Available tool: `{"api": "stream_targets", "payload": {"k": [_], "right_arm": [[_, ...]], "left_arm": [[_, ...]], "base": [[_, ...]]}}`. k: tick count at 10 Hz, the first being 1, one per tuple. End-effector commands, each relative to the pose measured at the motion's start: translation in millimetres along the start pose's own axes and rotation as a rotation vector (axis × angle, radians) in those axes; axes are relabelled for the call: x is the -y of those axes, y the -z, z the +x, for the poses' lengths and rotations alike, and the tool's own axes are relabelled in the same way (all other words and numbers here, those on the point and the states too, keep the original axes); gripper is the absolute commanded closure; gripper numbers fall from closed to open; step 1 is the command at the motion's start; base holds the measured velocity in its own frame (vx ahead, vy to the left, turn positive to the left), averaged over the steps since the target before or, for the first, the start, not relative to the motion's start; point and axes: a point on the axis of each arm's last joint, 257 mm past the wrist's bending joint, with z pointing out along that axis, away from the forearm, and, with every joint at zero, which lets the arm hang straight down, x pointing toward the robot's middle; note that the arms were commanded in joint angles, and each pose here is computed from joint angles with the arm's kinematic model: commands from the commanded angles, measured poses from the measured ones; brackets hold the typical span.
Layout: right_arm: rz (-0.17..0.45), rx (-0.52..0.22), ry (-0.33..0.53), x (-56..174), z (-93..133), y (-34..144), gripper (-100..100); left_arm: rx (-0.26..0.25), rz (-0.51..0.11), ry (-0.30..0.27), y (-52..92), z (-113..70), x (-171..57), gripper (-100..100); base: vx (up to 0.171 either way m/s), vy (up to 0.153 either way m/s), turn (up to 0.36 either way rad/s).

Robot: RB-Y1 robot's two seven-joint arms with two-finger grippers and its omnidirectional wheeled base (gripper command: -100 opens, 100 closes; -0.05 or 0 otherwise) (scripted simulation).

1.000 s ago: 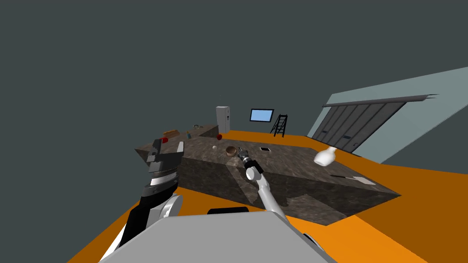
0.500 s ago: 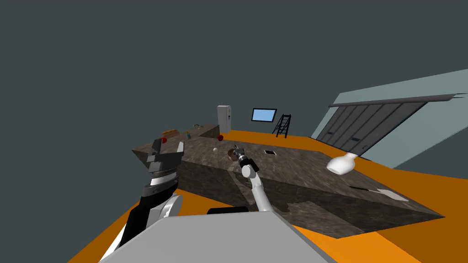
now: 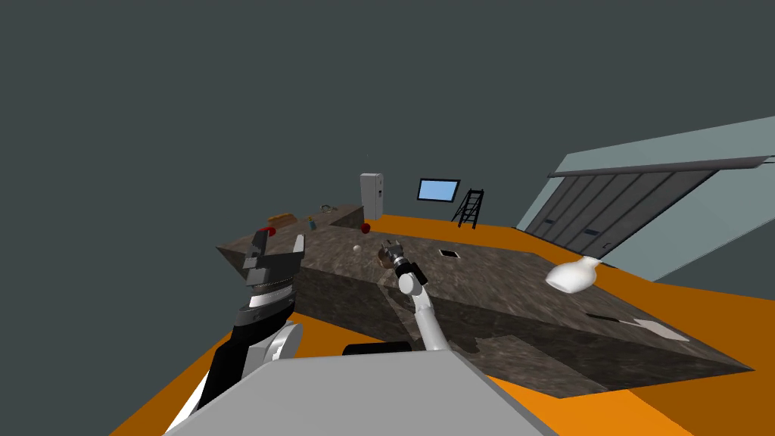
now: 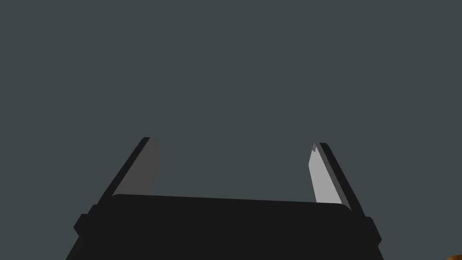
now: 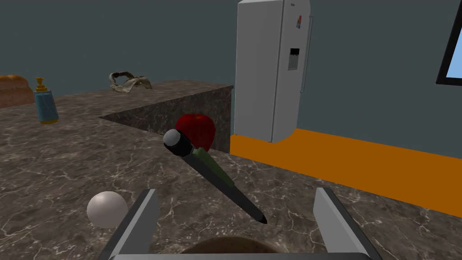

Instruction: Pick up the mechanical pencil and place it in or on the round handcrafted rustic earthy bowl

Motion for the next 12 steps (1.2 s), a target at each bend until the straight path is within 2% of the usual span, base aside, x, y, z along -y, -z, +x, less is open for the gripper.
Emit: {"api": "stream_targets", "payload": {"k": [1, 2, 3, 4, 8, 12], "right_arm": [[0.0, 0.0, 0.0, 0, 0, 0.0, -100], [0.0, 0.0, 0.0, 0, 0, 0.0, -100], [0.0, 0.0, 0.0, 0, 0, 0.0, 0], [0.022, -0.005, -0.001, 4, 6, -10.0, -100], [0.078, -0.003, -0.006, 12, 16, -34.8, -100], [0.122, -0.027, 0.0, 21, 40, -56.9, -100]], "left_arm": [[0.0, 0.0, 0.0, 0.0, 0.0, 0, 0], [0.0, 0.0, 0.0, 0.0, 0.0, 0, 0], [0.0, 0.0, 0.0, 0.0, 0.0, 0, 0], [0.0, 0.0, 0.0, 0.0, 0.0, 0, 0], [0.0, 0.0, 0.0, 0.0, 0.0, 0, 0], [0.0, 0.0, 0.0, 0.0, 0.0, 0, 0]], "base": [[0.0, 0.0, 0.0], [0.0, 0.0, 0.0], [0.0, 0.0, 0.0], [-0.027, 0.024, -0.115], [-0.054, 0.037, -0.156], [-0.043, 0.026, -0.099]]}}
